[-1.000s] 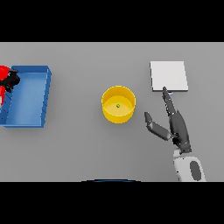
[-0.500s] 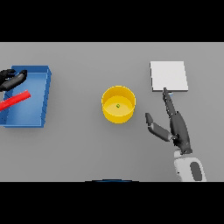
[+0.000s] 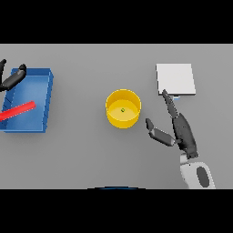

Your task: Pick up the red beaker and tilt it to pour out 1 green nut into yellow bowl. Pick up the yellow bowl and place it on the metallic measuring scale.

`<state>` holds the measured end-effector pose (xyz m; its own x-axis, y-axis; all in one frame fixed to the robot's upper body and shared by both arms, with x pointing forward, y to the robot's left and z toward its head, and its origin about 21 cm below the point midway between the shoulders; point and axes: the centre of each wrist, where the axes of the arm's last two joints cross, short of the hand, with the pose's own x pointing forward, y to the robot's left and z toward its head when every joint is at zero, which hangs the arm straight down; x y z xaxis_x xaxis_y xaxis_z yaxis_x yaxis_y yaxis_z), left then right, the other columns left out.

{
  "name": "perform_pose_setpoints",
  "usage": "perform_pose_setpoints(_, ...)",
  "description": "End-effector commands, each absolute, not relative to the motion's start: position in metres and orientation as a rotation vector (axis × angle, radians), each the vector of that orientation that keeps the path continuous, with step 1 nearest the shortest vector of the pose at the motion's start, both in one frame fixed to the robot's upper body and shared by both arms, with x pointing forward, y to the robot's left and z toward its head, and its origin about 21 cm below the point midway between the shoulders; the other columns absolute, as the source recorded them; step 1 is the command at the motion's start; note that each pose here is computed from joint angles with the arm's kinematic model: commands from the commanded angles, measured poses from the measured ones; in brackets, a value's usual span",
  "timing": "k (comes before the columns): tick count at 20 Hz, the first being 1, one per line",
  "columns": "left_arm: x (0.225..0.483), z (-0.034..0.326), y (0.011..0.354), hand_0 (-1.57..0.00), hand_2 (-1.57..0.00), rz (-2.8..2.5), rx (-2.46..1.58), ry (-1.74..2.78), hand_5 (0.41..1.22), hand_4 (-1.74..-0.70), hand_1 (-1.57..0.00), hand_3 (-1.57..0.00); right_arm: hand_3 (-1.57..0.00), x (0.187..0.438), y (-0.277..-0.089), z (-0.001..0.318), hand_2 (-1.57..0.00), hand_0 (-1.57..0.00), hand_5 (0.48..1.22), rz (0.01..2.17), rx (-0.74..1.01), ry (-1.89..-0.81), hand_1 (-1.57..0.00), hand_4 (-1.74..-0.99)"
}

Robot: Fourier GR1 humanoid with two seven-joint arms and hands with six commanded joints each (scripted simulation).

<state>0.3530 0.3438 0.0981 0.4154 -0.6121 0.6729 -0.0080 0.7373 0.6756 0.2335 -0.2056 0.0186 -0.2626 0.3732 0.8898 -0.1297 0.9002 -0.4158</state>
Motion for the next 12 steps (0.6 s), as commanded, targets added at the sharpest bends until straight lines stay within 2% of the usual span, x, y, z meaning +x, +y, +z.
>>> perform_pose_setpoints(1,0.353,0.097,0.343,-0.03,-0.02,-0.415,0.660,-1.090,0.685,-0.71,-0.02,-0.02,0.00,0.237,-0.209,0.021,0.00,0.00,0.717,0.553,-0.172,-1.766,0.00,-1.137)
perform_pose_setpoints(4,0.353,0.102,0.342,-0.01,-0.01,-0.417,0.649,-1.104,0.676,-0.72,-0.01,-0.01,0.00,0.254,-0.213,0.034,0.00,0.00,0.716,0.858,-0.230,-1.722,0.00,-1.190)
perform_pose_setpoints(9,0.354,0.098,0.341,0.00,0.00,-0.408,0.626,-1.111,0.667,-0.72,0.00,0.00,0.00,0.284,-0.185,0.057,0.00,0.00,0.703,1.425,-0.350,-1.660,0.00,-1.233)
perform_pose_setpoints(12,0.355,0.095,0.337,0.00,0.00,-0.413,0.611,-1.107,0.676,-0.71,0.00,0.00,0.00,0.296,-0.175,0.063,0.00,0.00,0.705,1.678,-0.381,-1.606,0.00,-1.223)
